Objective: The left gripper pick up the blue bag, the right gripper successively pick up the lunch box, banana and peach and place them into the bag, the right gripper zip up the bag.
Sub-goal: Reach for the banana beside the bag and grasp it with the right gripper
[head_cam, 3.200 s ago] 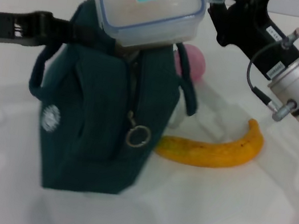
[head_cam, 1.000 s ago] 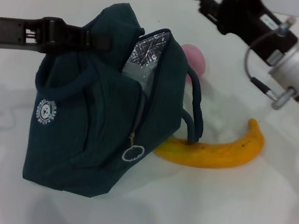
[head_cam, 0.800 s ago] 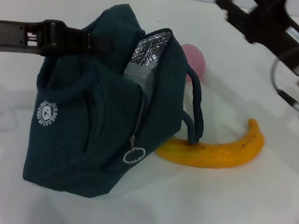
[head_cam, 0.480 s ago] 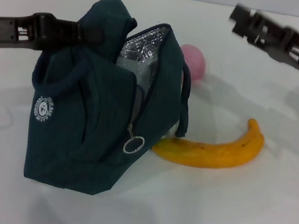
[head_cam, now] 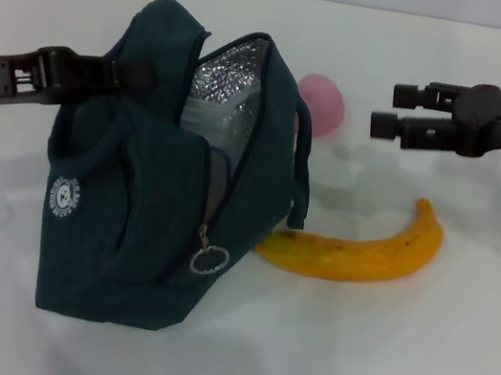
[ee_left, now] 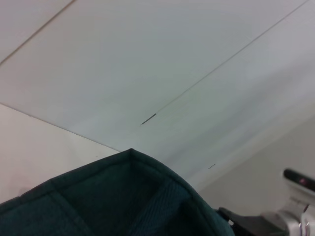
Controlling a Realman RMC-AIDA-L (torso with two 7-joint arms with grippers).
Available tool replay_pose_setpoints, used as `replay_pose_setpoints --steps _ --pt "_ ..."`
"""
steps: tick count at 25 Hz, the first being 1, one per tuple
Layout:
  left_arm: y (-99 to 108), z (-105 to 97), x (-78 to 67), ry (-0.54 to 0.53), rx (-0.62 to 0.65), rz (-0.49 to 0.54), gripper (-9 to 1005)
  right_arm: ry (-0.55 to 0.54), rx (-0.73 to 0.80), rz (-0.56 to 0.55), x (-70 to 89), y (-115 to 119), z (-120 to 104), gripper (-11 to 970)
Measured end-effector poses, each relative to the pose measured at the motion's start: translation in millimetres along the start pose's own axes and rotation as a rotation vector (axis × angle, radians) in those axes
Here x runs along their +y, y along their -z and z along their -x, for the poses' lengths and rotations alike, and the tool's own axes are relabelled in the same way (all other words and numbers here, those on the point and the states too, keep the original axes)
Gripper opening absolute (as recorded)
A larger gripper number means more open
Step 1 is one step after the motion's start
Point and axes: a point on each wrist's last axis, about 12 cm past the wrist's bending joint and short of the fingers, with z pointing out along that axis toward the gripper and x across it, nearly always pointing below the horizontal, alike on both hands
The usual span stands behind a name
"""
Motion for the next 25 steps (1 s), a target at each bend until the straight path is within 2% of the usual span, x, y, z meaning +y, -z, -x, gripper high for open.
replay_pose_setpoints --steps 4,8,9,10,17,25 --pt "2.8 -3.6 1.0 -0.014 0.000 0.005 46 0.121 0.127 0.031 7.4 -4.1 20.6 860" --pt "3.8 -5.7 1.6 -0.034 -0.001 0.007 46 0.211 0.306 0.047 16.2 -14.6 40.0 858" --pt "3.5 -6.0 1.6 -0.036 -0.001 0.007 46 0.234 0.396 0.043 19.2 -22.4 46.4 857" --pt "3.2 -6.4 1.6 -0.037 -0.002 0.005 46 0.234 0.396 0.043 19.2 -22.4 46.4 857" --pt "1.3 -10.3 3.7 -0.022 -0.005 -0.004 46 0.336 0.657 0.039 36.1 -55.0 61.6 857" --pt "-1.4 -6.9 3.0 -0.030 -0.004 -0.007 46 0.437 0.865 0.047 50.8 -87.4 66.9 857"
